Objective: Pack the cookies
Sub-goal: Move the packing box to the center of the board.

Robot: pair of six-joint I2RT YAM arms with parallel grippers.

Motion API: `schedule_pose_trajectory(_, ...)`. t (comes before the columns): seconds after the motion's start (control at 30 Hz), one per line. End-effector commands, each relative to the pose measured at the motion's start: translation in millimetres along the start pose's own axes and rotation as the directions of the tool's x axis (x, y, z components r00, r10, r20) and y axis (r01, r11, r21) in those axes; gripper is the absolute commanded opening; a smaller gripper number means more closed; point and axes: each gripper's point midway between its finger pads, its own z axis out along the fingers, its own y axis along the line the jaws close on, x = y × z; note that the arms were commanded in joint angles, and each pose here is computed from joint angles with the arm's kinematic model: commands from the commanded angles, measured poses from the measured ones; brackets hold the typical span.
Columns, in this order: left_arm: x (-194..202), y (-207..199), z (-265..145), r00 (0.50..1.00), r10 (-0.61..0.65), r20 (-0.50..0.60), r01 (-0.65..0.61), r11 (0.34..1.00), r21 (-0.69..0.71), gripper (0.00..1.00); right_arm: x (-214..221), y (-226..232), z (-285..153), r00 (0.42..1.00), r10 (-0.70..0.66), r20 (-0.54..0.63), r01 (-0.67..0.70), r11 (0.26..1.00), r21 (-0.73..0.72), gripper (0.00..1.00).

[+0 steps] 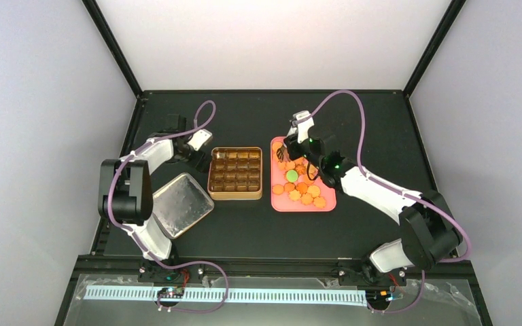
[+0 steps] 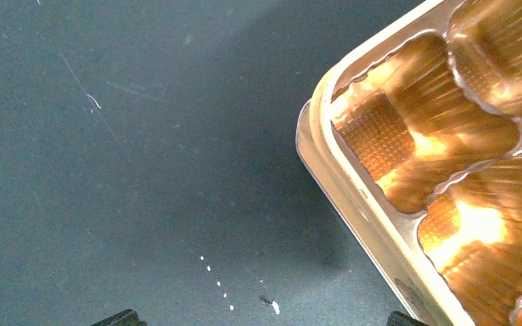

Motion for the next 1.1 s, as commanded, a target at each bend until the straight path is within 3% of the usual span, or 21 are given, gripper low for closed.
schedule_pose_trajectory(0.0,3,-2,7,0.999,0.038,-0.014,-0.038,0.999,-0.013,0.95,-3,-1,1,0.999,-0.017,0.030,0.017,1.000,-0.005,0.30)
schedule_pose_trajectory(0.33,10,-31,0,0.997,0.076,-0.014,-0.075,0.996,0.054,0.95,20,1,5,1.000,0.010,-0.005,-0.010,0.999,-0.033,0.30)
schedule_pose_trajectory(0.67,12,-46,1,0.994,0.112,-0.017,-0.110,0.990,0.092,0.94,11,8,10,1.000,0.016,0.006,-0.015,0.998,-0.061,0.26)
schedule_pose_trajectory(0.83,12,-52,3,0.992,0.128,-0.018,-0.126,0.987,0.105,0.93,9,8,13,1.000,0.010,0.008,-0.009,0.998,-0.060,0.20)
schedule_pose_trajectory(1.0,12,-56,4,0.990,0.143,-0.023,-0.139,0.984,0.113,0.93,3,9,12,1.000,0.010,0.017,-0.009,0.998,-0.063,0.06)
schedule_pose_trajectory(1.07,13,-59,5,0.988,0.150,-0.023,-0.146,0.982,0.120,0.92,-2,10,9,1.000,0.011,0.028,-0.009,0.998,-0.065,0.04)
